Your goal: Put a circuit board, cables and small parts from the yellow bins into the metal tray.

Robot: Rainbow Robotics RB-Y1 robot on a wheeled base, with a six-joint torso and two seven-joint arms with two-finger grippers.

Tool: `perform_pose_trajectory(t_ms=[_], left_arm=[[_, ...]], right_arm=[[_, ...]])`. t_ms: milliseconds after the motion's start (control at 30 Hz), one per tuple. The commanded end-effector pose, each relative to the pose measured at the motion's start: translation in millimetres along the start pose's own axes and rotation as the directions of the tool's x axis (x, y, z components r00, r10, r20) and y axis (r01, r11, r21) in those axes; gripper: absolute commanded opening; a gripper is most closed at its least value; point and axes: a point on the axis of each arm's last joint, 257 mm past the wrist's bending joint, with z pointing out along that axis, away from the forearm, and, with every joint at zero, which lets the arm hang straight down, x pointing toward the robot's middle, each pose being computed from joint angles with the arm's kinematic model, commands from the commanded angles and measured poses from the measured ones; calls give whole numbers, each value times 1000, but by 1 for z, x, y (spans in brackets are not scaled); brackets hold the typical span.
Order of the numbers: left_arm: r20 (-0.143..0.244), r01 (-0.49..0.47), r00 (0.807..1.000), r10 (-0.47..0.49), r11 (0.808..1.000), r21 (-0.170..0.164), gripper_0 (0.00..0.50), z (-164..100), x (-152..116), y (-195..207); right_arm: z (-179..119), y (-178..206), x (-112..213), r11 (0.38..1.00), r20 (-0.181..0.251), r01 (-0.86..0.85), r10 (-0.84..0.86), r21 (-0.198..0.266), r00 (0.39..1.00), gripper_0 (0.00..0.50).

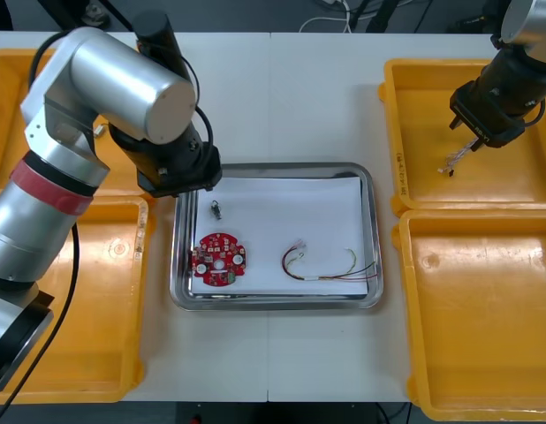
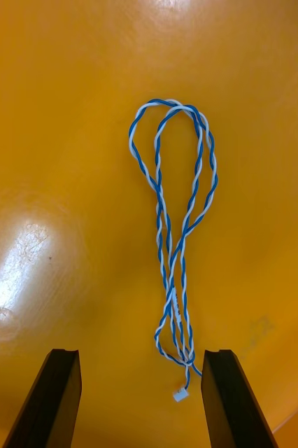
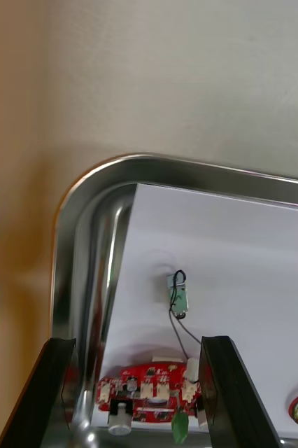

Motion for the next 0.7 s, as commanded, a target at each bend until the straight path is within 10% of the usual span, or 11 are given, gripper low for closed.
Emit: perform_pose_trajectory(t_ms=[33,400,700], left_arm=[[59,-152,987,149,987,46,500,-49,-26,-1],[125,-196,975,186,977,79,500,-92,-59,45],[139,-192,973,187,981,26,500,-102,-75,87]], right_arm=[[-21,29,-10,997,47,53,-50,-59,998,500],[-10,22,-17,996,70,60,-56,-59,996,500],[3,4,-20,998,64,55,-52,-39,997,500]])
